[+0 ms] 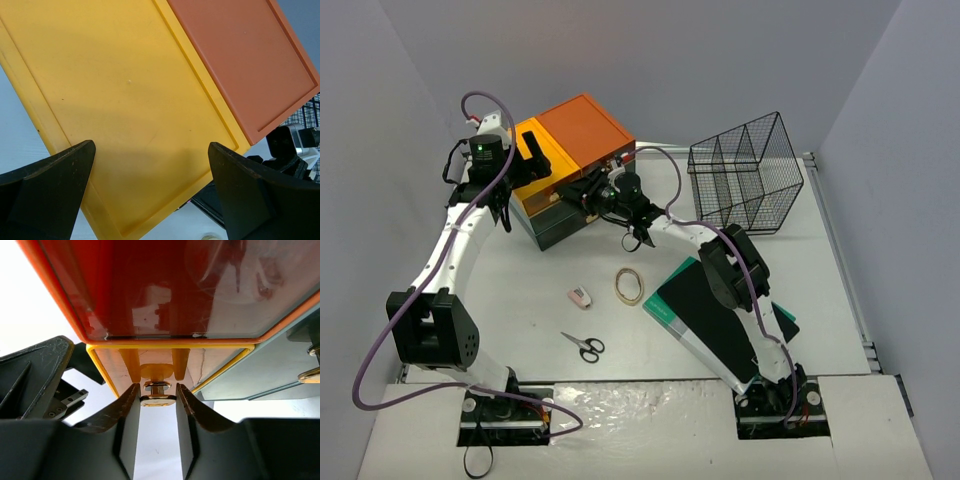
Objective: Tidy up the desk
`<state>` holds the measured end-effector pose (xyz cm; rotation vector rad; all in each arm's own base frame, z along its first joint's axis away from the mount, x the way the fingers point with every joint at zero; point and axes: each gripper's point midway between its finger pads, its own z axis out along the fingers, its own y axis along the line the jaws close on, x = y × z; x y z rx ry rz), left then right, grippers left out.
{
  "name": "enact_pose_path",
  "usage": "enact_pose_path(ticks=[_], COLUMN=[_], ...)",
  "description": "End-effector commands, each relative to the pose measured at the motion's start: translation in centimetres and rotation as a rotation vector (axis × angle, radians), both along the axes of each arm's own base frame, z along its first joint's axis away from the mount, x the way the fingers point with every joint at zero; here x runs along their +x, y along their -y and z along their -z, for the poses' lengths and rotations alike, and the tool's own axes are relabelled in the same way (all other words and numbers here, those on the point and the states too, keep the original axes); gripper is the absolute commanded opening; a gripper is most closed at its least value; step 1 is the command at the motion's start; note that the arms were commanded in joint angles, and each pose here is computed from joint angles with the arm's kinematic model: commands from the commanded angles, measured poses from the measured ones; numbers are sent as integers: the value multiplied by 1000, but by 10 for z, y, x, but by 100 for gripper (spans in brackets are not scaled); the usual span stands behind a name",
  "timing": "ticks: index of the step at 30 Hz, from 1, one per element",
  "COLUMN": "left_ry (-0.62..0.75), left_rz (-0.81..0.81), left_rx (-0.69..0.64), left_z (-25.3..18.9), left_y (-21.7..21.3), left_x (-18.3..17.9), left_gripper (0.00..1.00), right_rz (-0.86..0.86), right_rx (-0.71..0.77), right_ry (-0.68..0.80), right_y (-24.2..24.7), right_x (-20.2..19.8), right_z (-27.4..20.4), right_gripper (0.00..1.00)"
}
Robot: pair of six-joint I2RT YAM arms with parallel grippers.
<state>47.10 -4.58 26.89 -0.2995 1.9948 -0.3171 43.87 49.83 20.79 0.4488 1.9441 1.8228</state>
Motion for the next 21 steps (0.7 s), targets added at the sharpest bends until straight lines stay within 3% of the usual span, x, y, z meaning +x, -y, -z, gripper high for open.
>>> enact_pose_path(ticks=[1,6,21], left_ry=[-313,-314,-309], left_rz=[-91,-93,-91], left_rx=[46,49,30], left_z=[81,81,84], left_y=[-29,-30,-29], left_x=[-41,-41,-36], left_gripper=[97,97,97], right_rz=[32,28,26], right_rx=[46,44,-77], right_ry=[51,49,83], right_y=[0,1,25], right_x=[5,0,-43], right_z=[-17,-16,-23], right_gripper=[14,0,0])
